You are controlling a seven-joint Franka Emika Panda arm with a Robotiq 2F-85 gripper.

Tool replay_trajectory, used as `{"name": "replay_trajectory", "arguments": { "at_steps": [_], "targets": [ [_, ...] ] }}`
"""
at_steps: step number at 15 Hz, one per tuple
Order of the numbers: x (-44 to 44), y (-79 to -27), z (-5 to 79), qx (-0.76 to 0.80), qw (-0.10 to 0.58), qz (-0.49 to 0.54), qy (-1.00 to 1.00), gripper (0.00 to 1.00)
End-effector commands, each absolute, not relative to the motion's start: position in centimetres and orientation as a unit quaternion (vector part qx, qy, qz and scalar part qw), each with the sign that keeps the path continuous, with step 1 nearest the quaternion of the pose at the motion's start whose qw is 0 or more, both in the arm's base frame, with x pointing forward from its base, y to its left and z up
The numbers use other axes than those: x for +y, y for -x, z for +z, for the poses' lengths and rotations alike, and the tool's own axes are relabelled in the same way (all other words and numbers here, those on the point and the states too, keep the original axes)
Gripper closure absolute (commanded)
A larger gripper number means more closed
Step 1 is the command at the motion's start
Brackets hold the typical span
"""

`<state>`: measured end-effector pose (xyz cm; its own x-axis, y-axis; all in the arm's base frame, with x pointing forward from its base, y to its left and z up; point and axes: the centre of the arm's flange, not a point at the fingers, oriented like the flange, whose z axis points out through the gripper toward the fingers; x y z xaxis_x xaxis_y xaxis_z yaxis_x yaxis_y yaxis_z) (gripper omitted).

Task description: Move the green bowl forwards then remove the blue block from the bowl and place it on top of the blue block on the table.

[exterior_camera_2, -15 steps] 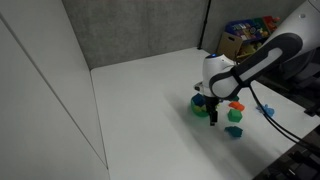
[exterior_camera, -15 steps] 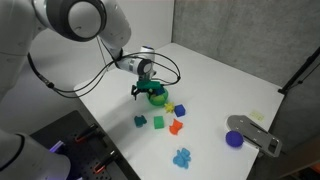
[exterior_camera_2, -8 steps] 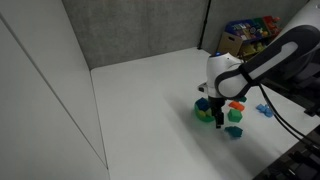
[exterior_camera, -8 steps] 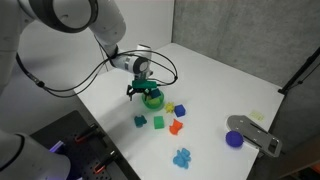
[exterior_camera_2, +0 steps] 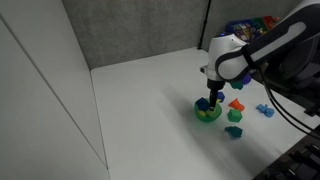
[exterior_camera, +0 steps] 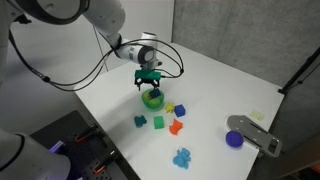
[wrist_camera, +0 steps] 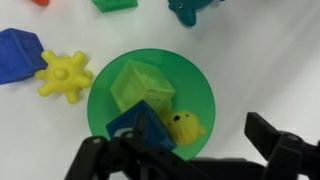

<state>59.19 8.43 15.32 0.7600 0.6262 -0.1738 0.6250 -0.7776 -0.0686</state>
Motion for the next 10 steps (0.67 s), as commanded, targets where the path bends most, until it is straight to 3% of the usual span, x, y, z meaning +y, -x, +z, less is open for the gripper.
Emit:
{"name": "replay_trajectory", "arguments": {
  "at_steps": [1,10],
  "targets": [
    [7.8,-61.7,15.8,-0.241,-0.021,0.091,0.966,0.00],
    [6.8,-65.5,13.5,-0.056,-0.057,0.093,0.992,0.00]
  ]
}}
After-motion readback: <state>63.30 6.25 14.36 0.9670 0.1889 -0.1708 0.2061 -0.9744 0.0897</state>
